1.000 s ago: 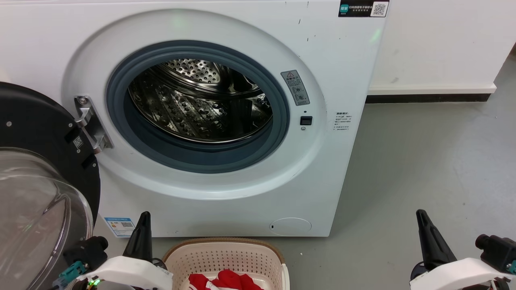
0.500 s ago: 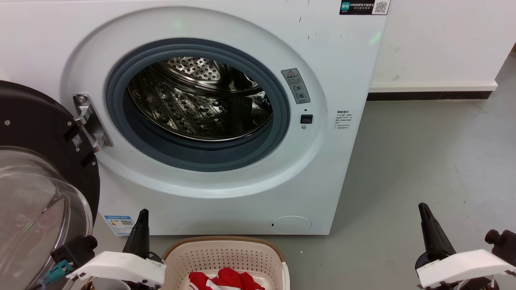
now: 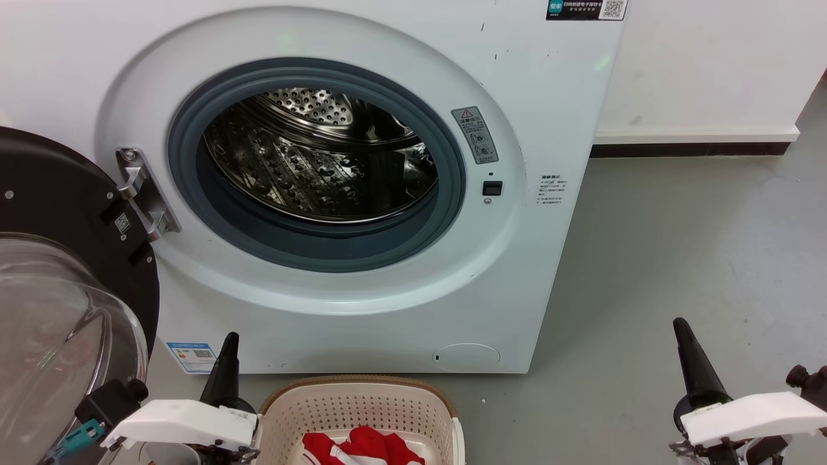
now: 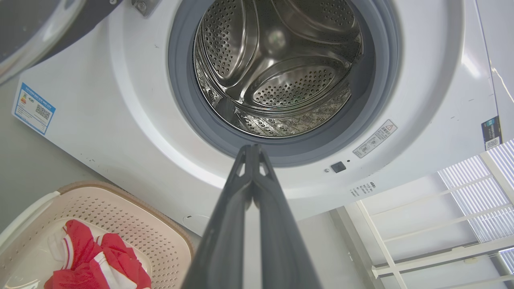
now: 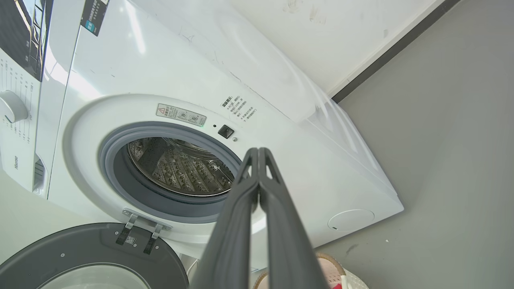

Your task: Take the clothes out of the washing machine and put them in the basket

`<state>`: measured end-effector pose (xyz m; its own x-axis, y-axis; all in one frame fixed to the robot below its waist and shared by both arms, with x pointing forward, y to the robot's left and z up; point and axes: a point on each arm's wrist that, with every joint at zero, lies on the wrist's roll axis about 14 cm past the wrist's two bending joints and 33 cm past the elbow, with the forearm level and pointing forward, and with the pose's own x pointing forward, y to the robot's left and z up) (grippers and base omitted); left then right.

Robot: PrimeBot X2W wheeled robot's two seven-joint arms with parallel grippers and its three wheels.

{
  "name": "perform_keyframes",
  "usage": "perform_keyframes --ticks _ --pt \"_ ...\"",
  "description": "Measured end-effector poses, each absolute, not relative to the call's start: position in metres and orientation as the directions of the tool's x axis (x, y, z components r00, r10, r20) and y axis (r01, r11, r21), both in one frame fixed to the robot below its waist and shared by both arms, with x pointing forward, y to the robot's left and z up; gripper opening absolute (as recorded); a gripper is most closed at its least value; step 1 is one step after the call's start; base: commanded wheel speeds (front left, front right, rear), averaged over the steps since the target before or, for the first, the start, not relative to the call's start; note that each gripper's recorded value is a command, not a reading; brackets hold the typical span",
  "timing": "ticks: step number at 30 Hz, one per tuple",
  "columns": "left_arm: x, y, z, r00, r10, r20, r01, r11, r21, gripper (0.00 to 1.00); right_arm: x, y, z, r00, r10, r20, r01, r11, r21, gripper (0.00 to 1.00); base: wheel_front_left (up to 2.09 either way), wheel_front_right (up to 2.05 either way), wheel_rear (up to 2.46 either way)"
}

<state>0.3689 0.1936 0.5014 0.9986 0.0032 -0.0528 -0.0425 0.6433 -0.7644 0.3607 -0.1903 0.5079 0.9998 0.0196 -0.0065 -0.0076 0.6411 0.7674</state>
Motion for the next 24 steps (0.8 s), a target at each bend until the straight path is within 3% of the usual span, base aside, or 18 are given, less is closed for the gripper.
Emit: perform_keyframes --ticks 24 --pt "0.376 0.197 0.500 0.998 -0.001 -0.057 -0.052 0.393 -0.918 0.00 0.372 -0.195 0.507 1.000 0.010 -0.012 0.008 0.391 0.920 0.00 0.00 0.00 0.00"
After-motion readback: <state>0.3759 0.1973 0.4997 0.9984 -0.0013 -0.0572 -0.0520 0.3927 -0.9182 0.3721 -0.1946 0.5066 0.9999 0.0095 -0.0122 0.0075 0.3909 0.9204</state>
